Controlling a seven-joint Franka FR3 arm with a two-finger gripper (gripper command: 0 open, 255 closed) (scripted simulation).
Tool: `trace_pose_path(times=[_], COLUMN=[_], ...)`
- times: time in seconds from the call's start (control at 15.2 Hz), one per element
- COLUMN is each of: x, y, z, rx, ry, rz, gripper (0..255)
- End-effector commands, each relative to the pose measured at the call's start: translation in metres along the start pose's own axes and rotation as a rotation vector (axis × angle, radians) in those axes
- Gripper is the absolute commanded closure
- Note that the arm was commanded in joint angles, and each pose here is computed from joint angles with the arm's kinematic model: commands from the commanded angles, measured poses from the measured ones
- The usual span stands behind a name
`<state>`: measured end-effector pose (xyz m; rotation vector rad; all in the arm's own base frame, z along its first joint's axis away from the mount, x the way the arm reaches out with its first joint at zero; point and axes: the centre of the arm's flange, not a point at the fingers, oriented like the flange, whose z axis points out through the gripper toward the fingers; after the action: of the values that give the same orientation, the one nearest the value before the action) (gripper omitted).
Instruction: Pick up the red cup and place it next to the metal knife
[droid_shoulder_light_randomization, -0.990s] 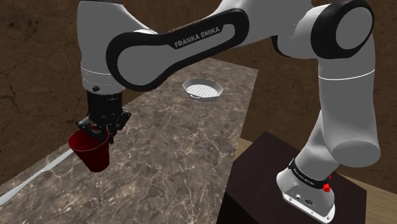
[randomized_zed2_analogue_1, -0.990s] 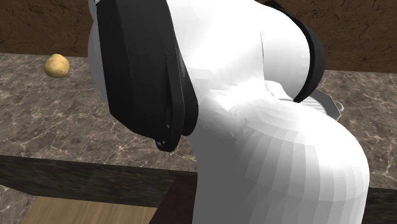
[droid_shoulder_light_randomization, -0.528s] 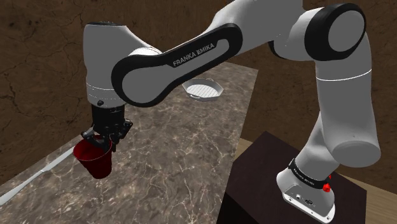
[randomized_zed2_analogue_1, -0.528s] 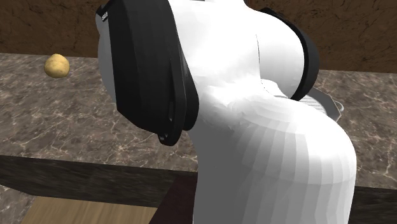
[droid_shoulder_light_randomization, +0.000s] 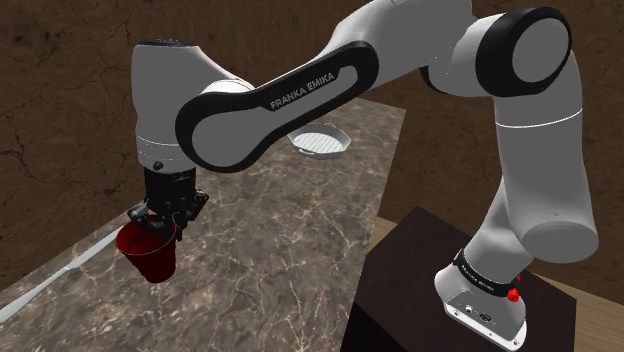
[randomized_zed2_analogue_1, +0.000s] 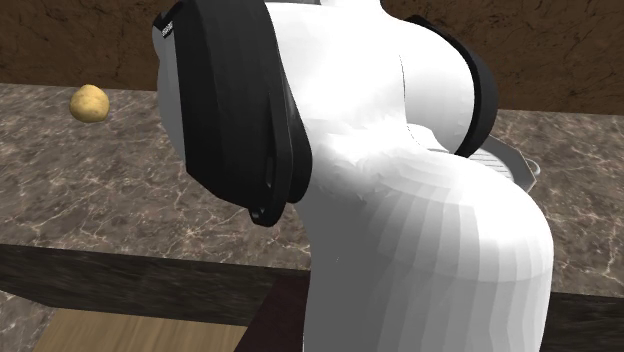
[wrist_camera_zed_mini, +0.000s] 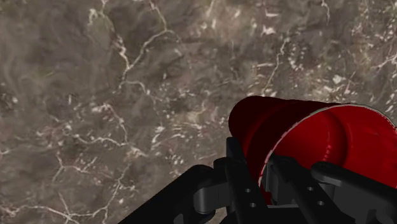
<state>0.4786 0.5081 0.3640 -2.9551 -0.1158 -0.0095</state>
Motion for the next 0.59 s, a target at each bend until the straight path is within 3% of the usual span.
trace_pose_path(times=[0.0,0.33,0.53], x=[0.000,0.000,0.000], y=[0.000,0.000,0.000], z=[0.000,0.000,-0.040], rx=[0.000,0.000,0.000], ry=[0.000,0.000,0.000], rz=[0.000,0.000,0.000], gripper=[0,0,0])
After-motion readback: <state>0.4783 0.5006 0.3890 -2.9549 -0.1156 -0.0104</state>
